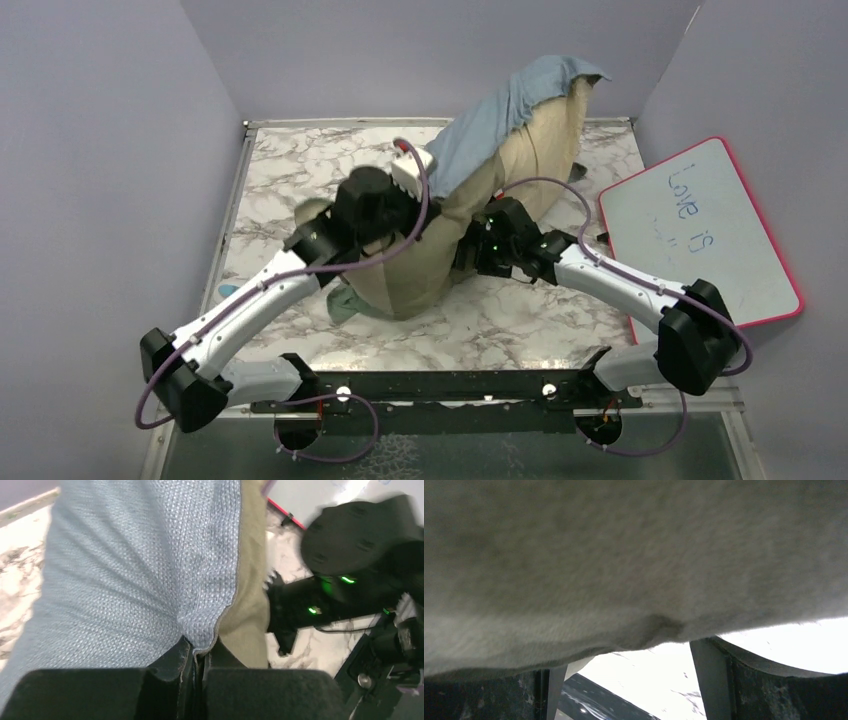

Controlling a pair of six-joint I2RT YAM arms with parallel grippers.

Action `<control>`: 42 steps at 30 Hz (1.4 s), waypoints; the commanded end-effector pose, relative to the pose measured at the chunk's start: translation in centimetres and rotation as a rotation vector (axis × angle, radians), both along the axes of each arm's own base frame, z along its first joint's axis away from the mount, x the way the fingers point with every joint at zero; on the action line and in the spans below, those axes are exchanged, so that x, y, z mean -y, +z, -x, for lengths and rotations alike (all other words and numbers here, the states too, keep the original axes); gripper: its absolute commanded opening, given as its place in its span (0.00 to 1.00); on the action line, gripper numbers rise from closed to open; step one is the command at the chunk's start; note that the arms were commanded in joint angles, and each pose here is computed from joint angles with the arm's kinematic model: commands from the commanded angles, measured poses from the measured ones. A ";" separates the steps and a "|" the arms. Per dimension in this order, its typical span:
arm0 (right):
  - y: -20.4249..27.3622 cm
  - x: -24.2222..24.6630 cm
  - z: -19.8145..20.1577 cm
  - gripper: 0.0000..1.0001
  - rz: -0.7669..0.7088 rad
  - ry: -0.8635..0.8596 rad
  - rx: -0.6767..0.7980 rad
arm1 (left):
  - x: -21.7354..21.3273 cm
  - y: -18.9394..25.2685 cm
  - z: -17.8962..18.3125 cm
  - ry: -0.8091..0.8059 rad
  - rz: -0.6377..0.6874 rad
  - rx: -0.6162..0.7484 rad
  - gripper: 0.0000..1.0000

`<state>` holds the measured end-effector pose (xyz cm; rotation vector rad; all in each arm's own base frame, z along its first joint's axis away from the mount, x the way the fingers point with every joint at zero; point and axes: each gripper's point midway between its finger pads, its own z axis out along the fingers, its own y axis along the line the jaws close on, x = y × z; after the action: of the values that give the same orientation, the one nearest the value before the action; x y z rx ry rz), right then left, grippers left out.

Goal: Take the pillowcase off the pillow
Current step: Turn over the pillow at the center of the board.

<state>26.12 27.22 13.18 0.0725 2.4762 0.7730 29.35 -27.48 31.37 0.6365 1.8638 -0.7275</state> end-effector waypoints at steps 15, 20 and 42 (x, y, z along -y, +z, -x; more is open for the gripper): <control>-4.9 5.1 2.3 0.93 0.087 -0.197 -0.120 | 7.0 -9.1 14.7 0.016 -0.157 0.022 0.00; -2.6 13.9 4.5 0.95 0.331 -0.486 -0.096 | 7.2 -9.0 15.5 0.005 -0.049 -0.026 0.08; 3.5 15.0 7.1 0.96 0.107 -0.422 0.093 | 6.4 8.5 22.4 -0.376 0.339 0.025 0.98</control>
<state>19.42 11.52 18.33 0.4807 2.2291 0.4451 5.95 -38.07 35.42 0.9045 1.6279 -1.2638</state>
